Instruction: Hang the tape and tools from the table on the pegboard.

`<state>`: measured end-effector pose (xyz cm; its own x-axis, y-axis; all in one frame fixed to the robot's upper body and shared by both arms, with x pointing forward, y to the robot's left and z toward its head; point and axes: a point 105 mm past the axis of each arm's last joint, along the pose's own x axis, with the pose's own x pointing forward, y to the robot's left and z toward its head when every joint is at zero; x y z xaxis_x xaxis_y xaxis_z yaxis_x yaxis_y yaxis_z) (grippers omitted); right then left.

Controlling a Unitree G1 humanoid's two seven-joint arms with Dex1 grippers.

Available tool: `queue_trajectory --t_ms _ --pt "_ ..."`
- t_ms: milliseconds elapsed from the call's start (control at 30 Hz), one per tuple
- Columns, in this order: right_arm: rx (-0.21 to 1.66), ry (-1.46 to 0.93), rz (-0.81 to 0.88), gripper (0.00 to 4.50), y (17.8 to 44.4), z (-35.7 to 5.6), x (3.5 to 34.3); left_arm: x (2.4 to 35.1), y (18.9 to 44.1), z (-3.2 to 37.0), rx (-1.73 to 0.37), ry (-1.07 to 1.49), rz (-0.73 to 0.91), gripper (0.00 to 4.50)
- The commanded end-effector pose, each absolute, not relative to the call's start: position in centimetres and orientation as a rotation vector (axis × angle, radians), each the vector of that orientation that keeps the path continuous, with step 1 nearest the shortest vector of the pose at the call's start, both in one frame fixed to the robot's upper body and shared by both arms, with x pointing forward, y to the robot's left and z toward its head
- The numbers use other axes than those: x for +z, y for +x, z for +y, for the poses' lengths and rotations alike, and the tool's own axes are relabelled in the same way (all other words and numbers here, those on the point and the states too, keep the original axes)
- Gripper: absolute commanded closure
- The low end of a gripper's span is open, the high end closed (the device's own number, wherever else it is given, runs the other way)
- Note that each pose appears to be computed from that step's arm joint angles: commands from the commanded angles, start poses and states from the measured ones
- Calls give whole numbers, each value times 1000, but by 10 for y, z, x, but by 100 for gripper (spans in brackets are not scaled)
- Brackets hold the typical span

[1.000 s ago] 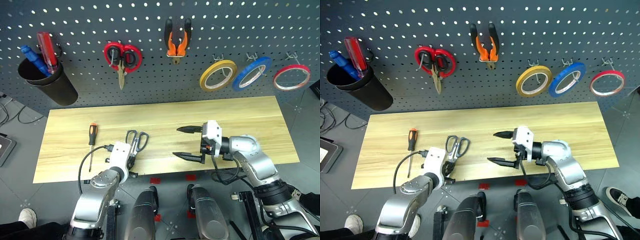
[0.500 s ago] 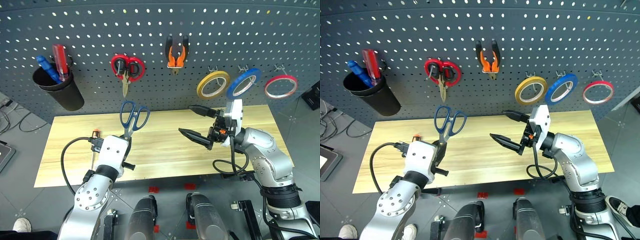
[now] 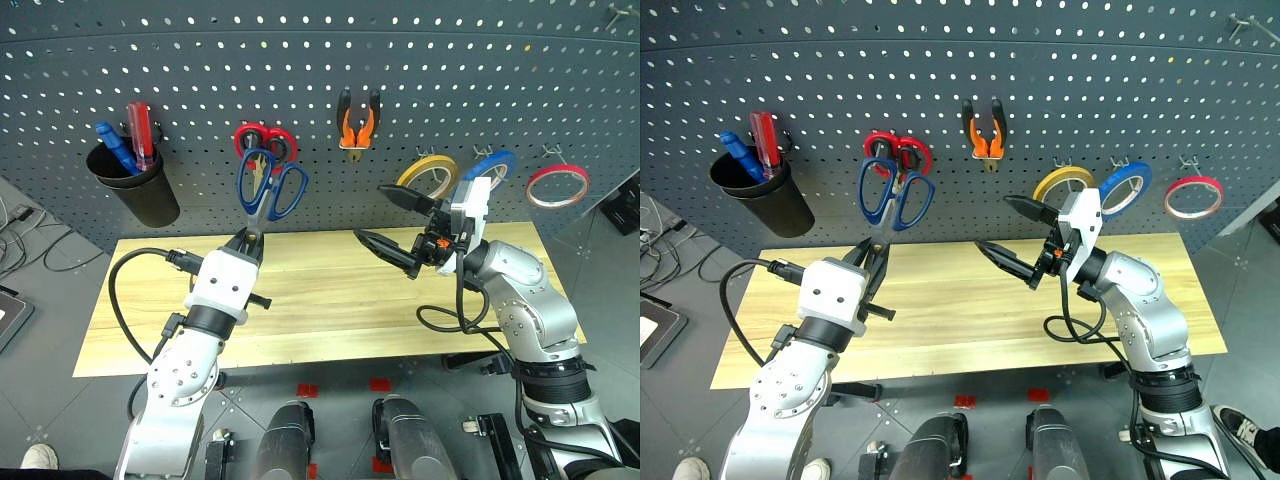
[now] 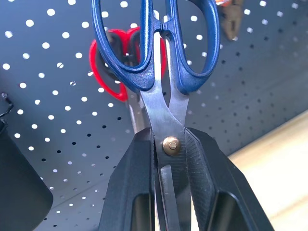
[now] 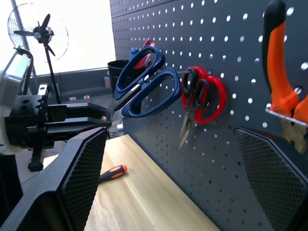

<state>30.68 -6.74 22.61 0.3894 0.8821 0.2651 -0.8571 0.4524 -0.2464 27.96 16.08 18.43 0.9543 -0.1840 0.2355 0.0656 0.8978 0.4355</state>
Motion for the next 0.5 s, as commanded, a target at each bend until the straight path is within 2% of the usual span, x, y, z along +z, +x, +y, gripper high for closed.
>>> queue_trajectory --t_ms 33,200,500 --pt "1079 -91 -444 0 307 -71 239 190 281 164 -133 419 -296 384" --pt "1067 -94 -440 0 308 -73 238 192 290 169 -116 392 -292 384" --pt "1033 -85 -451 0 308 -75 242 177 298 169 -150 296 -201 384"
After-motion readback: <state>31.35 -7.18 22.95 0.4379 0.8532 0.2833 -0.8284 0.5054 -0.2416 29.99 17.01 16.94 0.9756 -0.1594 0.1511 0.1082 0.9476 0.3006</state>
